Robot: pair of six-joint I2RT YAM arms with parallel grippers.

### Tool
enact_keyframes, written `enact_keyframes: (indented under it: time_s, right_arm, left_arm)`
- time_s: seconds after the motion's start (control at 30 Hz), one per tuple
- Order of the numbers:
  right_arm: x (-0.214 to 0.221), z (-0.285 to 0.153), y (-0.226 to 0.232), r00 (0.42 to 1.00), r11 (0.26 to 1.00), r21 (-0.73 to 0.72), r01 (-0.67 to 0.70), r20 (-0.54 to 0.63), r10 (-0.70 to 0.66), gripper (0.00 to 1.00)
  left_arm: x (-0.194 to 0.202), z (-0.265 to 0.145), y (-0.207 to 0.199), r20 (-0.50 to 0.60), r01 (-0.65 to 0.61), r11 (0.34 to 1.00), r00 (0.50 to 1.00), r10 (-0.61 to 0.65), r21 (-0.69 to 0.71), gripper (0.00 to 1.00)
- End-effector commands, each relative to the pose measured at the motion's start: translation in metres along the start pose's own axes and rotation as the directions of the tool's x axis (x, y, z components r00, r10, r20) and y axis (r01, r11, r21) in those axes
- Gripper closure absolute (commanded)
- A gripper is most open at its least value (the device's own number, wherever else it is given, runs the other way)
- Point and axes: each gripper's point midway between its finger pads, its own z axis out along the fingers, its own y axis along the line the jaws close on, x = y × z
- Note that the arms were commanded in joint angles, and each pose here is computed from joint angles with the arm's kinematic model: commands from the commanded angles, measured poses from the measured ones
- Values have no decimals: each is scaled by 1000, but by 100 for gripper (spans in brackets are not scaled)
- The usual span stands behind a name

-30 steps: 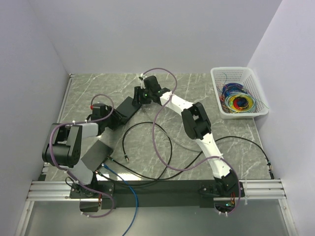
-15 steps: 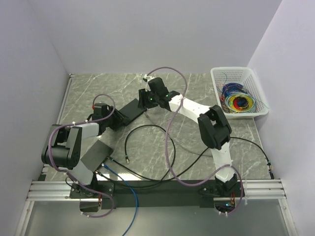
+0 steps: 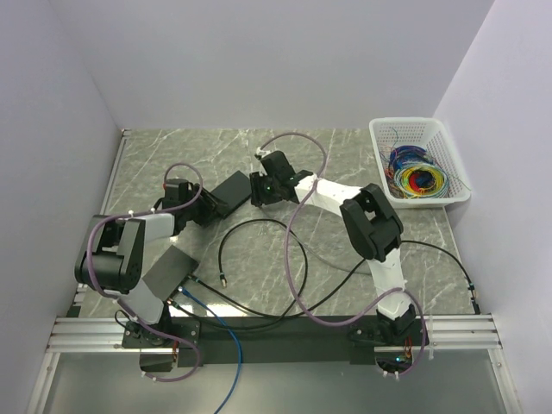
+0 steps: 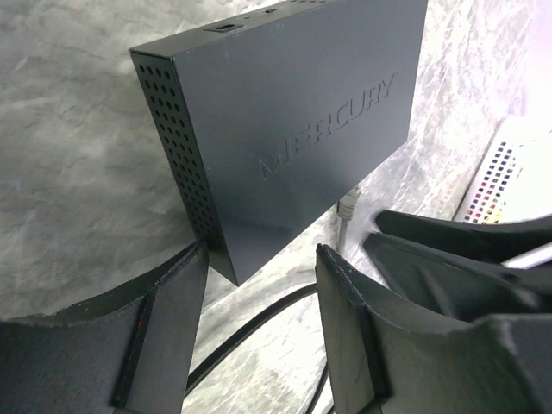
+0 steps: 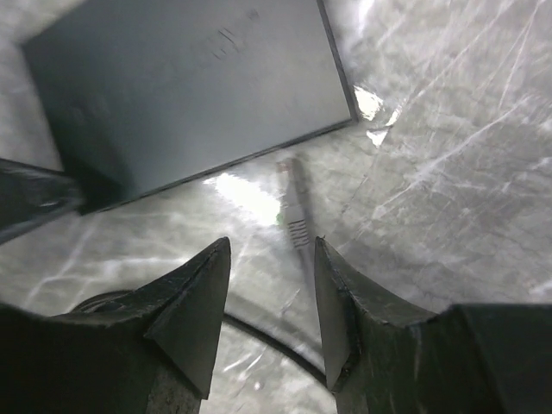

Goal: Insert the plug into the switch port

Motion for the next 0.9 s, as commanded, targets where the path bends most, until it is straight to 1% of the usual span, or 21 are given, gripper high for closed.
enact_keyframes:
  time_s: [0.0,0.2,0.27,0.3,0.33,0.4,0.43,0.47,0.57,0.6,0.67,0.7,0.77,0.8,0.83,0.87]
  right_arm:
    - [-6,9,-3,1000,1000,27,4,8,-4,50]
    - [3,19,-5,1000,999,49,18,-26,-17,54]
    - [9,22,-5,999,998,64,27,-40,-25,64]
    - [12,23,-5,999,997,67,31,-47,-28,71]
    - [14,24,-5,998,997,72,36,-47,-33,83]
    - [16,24,-2,998,996,76,46,-48,-43,92]
    - [17,25,-3,998,996,80,47,-48,-43,98]
    - [17,25,-4,998,996,80,50,-45,-46,100]
    - [11,19,-1,998,996,73,57,-10,-57,100]
    - [1,10,2,998,996,64,60,24,-62,100]
    - [-5,1,4,994,995,59,80,65,-84,100]
    - [-18,-12,9,990,995,48,88,107,-92,100]
    - [-20,-22,10,982,994,38,104,152,-108,100]
    - [-31,-36,16,975,994,24,108,195,-111,100]
    - [-26,-39,16,974,994,17,111,198,-112,100]
    - [-32,-44,20,968,993,3,114,226,-112,100]
  left_arm:
    - [-14,0,-38,26,-26,994,999,23,107,42]
    - [-15,2,-44,23,-27,992,999,25,119,42]
    - [-15,1,-43,23,-29,992,999,26,119,42]
    - [-15,1,-43,21,-28,993,999,26,119,42]
    - [-15,1,-44,22,-30,993,999,27,118,42]
    - [-16,-1,-47,25,-36,992,999,33,122,42]
    - [-16,-2,-47,26,-42,992,999,39,121,42]
    - [-19,-3,-49,34,-44,992,999,40,122,42]
    - [-23,-8,-55,49,-59,991,997,54,124,42]
    - [-24,-11,-57,61,-65,990,996,58,123,42]
    - [-26,-16,-62,70,-75,988,995,66,133,42]
    - [-28,-21,-68,80,-83,985,994,72,149,42]
    - [-29,-28,-76,89,-98,981,992,83,168,42]
    - [-30,-34,-82,98,-107,978,991,90,182,42]
    - [-31,-37,-85,99,-113,976,990,96,186,42]
    - [-32,-41,-93,105,-124,971,989,105,203,43]
